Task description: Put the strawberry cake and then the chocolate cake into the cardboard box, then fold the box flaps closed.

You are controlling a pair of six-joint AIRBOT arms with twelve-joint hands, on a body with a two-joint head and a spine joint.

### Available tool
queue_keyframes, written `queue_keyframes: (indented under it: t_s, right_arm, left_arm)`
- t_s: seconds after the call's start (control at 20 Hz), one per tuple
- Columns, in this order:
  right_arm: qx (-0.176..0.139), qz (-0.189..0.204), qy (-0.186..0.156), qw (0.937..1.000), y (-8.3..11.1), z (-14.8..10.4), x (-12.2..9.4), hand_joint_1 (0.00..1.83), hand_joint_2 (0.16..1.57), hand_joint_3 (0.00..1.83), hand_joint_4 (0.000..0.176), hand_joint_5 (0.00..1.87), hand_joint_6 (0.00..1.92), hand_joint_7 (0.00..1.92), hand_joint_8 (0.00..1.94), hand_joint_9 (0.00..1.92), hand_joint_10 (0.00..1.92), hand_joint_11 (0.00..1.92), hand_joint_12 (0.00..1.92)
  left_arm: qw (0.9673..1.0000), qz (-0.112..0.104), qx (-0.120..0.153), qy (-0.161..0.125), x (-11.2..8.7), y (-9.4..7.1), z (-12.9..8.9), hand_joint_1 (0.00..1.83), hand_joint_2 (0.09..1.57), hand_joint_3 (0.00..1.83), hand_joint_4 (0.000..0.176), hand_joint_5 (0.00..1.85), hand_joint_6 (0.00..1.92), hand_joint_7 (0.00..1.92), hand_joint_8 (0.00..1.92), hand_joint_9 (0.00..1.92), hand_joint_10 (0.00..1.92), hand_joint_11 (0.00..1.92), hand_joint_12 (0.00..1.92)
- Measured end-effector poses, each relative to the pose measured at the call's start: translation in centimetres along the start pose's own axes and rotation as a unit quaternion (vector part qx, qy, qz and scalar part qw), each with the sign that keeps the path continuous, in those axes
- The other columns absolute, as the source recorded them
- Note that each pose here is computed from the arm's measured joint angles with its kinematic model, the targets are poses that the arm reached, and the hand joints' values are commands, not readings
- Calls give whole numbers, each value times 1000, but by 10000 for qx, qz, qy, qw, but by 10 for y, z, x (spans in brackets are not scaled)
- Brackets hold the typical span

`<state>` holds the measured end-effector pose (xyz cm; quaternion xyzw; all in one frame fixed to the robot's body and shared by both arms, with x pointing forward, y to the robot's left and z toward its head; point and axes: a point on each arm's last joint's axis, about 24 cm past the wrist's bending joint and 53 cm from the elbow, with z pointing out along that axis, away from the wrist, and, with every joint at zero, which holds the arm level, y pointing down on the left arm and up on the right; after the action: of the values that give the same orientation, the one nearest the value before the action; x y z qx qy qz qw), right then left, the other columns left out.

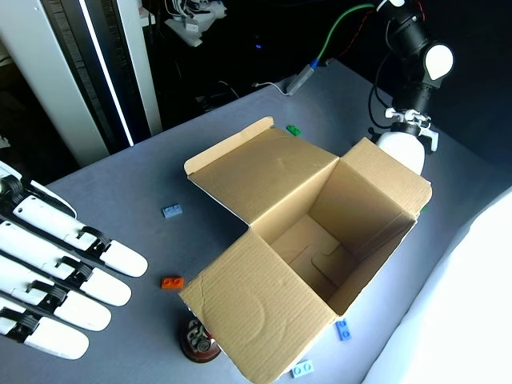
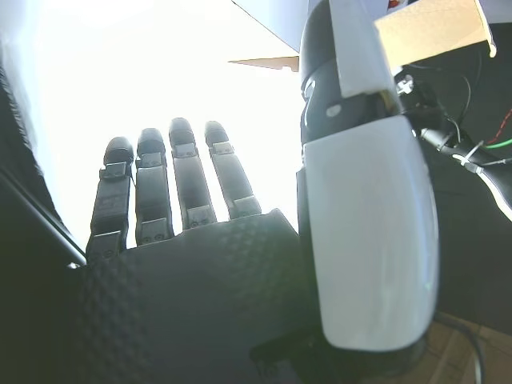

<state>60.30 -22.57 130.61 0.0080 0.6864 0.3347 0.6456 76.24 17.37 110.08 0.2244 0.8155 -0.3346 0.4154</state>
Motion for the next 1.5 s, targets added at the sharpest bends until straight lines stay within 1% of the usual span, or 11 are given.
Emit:
queue_keyframes:
  t_s: [0.05, 0.1, 0.15, 0.2, 0.3, 0.7, 0.9, 1.1, 1.2, 1.35, 1.5]
  right_arm:
    - [-2, 1, 1, 10000, 0, 0, 0, 705, 1036, 1, 0, 0, 0, 56, 8, 24, 8, 11, 6]
    - [4, 2, 4, 10000, 0, 0, 0, 702, 1035, 1, 0, 0, 0, 62, 10, 25, 9, 7, 4]
    - [3, 0, 5, 10000, 0, 0, 0, 689, 1033, 0, 0, 0, 0, 62, 9, 24, 8, 10, 7]
    - [3, 1, 7, 10000, 0, 0, 0, 690, 1034, 0, 0, 0, 0, 65, 10, 29, 10, 11, 8]
    - [8, 0, 11, 10000, 0, 0, 1, 721, 1030, 0, 0, 0, 0, 73, 10, 36, 12, 0, 9]
    - [6, 2, 30, 10000, 0, 0, 2, 668, 1038, 1, 0, 0, 0, 75, 7, 28, 8, 0, 0]
    - [5, -11, 24, 10000, 0, 0, 1, 687, 1041, 2, 0, 0, 0, 70, 3, 31, 8, 0, 0]
    - [7, -11, 25, 10000, 0, 0, 1, 741, 1026, 0, 0, 0, 0, 76, 4, 46, 14, 0, 0]
    - [6, -13, 25, 10000, 0, 0, 2, 735, 1024, 0, 0, 0, 0, 73, 2, 54, 17, 0, 0]
    - [5, -14, 24, 10000, 0, 0, 1, 760, 1025, 0, 0, 0, 0, 67, 0, 47, 14, 0, 0]
    - [5, -14, 24, 10000, 0, 0, 1, 727, 1028, 0, 0, 0, 0, 61, 4, 26, 5, 0, 0]
  left_arm:
    - [10000, -23, 6, -27, -1, -1, 0, 1320, 1070, 6, 0, 712, 61, 552, 594, 449, 1190, 347, 1502]
    - [10000, -36, 18, -32, -1, -2, 1, 1310, 1211, 0, 0, 629, 531, 672, 1271, 479, 1414, 405, 1627]
    - [10000, -67, 38, -47, -1, -3, 2, 1305, 1258, 5, 0, 613, 1220, 650, 1486, 660, 1570, 465, 1739]
    - [10000, -70, 44, -35, 0, -3, 2, 1306, 1263, 3, 0, 622, 1371, 663, 1502, 699, 1586, 471, 1769]
    - [9998, 73, -45, 202, 14, 2, 2, 1302, 1278, 2, 0, 653, 1361, 641, 1557, 648, 1684, 432, 1818]
    - [9995, 176, -31, 255, 10, 3, -2, 1292, 1292, 0, 0, 608, 1458, 626, 1558, 645, 1653, 439, 1773]
    - [10000, 80, -33, -39, -21, 5, -14, 1298, 1290, 0, 0, 588, 1421, 636, 1553, 665, 1672, 430, 1797]
    - [9998, 143, 76, -106, -37, -2, -23, 1310, 1262, 0, 0, 648, 1347, 686, 1474, 699, 1619, 431, 1783]
    - [9998, 175, 73, -94, -40, 0, -28, 1302, 1274, 2, 0, 609, 1422, 660, 1498, 695, 1633, 430, 1823]
    - [9997, 230, -14, -118, -50, 7, -40, 1305, 1275, 0, 0, 624, 1371, 661, 1506, 686, 1670, 419, 1861]
    - [9990, 249, -39, -367, -76, 9, -56, 1303, 1272, 1, 0, 602, 1445, 680, 1456, 700, 1651, 441, 1900]
